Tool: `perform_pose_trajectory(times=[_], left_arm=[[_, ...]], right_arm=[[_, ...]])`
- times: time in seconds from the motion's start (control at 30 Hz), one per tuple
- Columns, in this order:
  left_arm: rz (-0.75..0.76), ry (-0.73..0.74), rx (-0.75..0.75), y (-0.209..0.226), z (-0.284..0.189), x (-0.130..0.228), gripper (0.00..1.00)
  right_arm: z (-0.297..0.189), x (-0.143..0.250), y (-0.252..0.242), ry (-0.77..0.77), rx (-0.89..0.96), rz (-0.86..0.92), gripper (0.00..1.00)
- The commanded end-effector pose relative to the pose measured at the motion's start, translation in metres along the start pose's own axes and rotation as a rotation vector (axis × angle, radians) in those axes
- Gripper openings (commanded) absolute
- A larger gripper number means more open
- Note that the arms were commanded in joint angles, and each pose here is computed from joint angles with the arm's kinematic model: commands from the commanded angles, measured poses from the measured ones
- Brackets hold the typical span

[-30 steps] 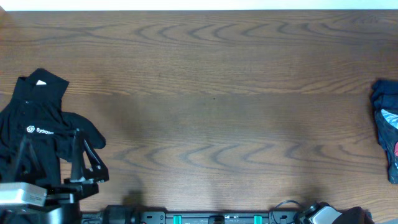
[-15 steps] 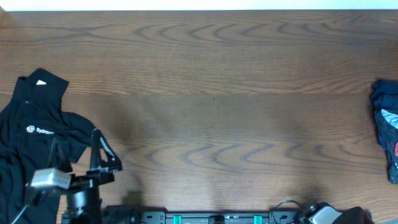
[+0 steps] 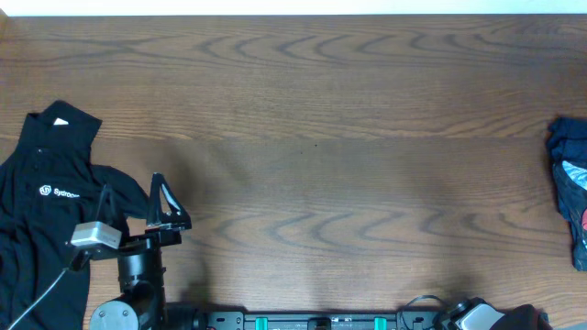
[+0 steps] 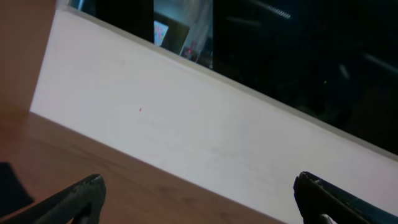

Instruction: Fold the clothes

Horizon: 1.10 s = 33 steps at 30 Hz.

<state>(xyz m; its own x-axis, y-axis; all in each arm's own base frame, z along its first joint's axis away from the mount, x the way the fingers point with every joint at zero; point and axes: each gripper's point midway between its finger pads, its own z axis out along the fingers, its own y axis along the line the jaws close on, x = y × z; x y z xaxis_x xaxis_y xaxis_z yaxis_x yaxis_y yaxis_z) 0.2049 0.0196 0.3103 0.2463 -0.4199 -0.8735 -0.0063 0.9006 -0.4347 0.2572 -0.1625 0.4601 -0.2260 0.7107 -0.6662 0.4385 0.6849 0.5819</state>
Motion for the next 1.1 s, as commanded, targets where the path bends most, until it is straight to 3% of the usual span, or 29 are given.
perform_pose_trajectory(times=[0.0, 0.23, 1.07], left_arm=[[-0.022, -0.015, 0.024, 0.001, 0.003, 0.008, 0.98], [-0.124, -0.053, 0.045, 0.011, 0.012, 0.032, 0.98], [-0.127, -0.058, 0.042, 0.027, 0.015, 0.065, 0.98]], right_arm=[[-0.001, 0.001, 0.006, 0.005, -0.020, 0.006, 0.99], [-0.001, 0.001, 0.006, 0.005, -0.020, 0.006, 0.99], [-0.001, 0.001, 0.006, 0.005, -0.020, 0.006, 0.99]])
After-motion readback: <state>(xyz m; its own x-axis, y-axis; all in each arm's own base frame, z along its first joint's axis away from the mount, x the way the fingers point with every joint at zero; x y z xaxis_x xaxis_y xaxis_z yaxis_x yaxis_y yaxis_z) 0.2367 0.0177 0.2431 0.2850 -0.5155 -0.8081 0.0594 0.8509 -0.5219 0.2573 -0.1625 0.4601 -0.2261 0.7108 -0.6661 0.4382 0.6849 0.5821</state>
